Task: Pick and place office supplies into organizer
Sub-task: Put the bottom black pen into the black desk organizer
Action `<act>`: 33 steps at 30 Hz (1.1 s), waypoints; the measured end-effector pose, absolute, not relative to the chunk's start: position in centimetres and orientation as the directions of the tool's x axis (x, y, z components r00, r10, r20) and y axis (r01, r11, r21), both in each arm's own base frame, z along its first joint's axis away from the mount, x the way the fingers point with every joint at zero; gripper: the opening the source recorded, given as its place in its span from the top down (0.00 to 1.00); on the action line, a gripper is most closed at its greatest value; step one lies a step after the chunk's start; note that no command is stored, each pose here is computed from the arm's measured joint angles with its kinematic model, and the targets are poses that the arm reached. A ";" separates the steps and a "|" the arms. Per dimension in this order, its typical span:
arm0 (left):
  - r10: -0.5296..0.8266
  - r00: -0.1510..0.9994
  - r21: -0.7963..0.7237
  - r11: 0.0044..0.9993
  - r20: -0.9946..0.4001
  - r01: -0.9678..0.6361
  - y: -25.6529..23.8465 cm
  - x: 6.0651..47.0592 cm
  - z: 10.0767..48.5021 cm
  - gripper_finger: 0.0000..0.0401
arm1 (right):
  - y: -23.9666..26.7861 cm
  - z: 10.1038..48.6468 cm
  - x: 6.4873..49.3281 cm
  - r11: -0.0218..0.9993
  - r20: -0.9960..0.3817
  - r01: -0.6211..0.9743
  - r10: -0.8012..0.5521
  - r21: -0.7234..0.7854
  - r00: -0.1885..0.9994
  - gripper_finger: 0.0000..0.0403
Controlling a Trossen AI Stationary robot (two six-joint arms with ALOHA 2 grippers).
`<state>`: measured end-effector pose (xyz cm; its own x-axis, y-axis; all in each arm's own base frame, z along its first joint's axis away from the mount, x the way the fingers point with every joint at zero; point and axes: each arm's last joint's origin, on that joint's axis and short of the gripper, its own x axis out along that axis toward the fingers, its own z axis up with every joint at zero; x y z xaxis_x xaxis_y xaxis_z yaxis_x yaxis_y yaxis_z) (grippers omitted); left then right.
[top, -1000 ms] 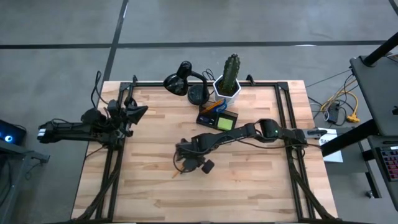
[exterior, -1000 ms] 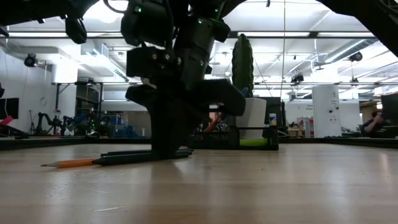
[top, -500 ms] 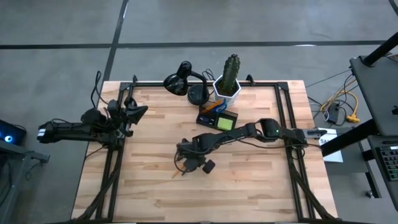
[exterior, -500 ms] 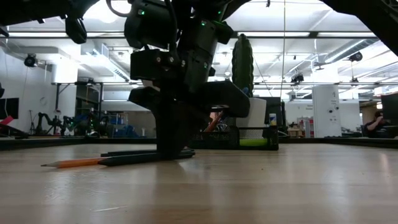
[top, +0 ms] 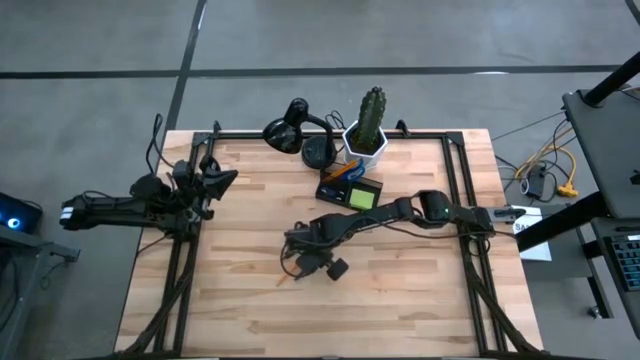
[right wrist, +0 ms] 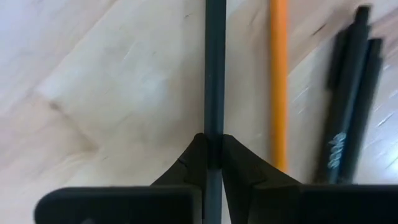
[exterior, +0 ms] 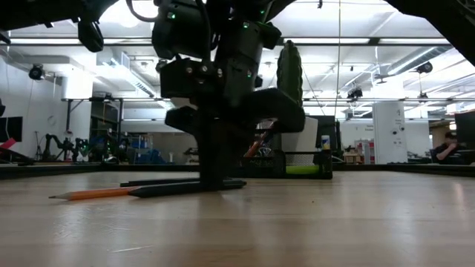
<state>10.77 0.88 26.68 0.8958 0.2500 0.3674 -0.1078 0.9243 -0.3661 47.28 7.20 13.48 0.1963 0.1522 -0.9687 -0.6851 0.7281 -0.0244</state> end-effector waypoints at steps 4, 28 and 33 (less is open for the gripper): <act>0.250 0.896 -0.364 0.925 0.367 -0.109 0.9 10.8 26.7 1.00 | 7.2 14.2 47.1 0.753 -0.968 -0.656 0.203 0.057 0.149 0.96; 0.250 0.892 -0.365 0.925 0.376 -0.106 0.9 10.6 26.8 1.00 | 1.4 23.7 48.9 0.907 -0.883 -0.354 0.346 0.228 0.317 0.97; 0.250 0.887 -0.366 0.925 0.388 -0.101 0.9 10.4 26.9 1.00 | -0.6 26.8 49.1 0.938 -0.852 -0.303 0.295 0.170 0.433 0.97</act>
<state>10.37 0.88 26.87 0.8872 0.2504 0.3875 -0.1013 0.9251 -0.3659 49.10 -0.61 26.80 0.4327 0.2948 -0.8520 -0.3033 0.9375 0.1704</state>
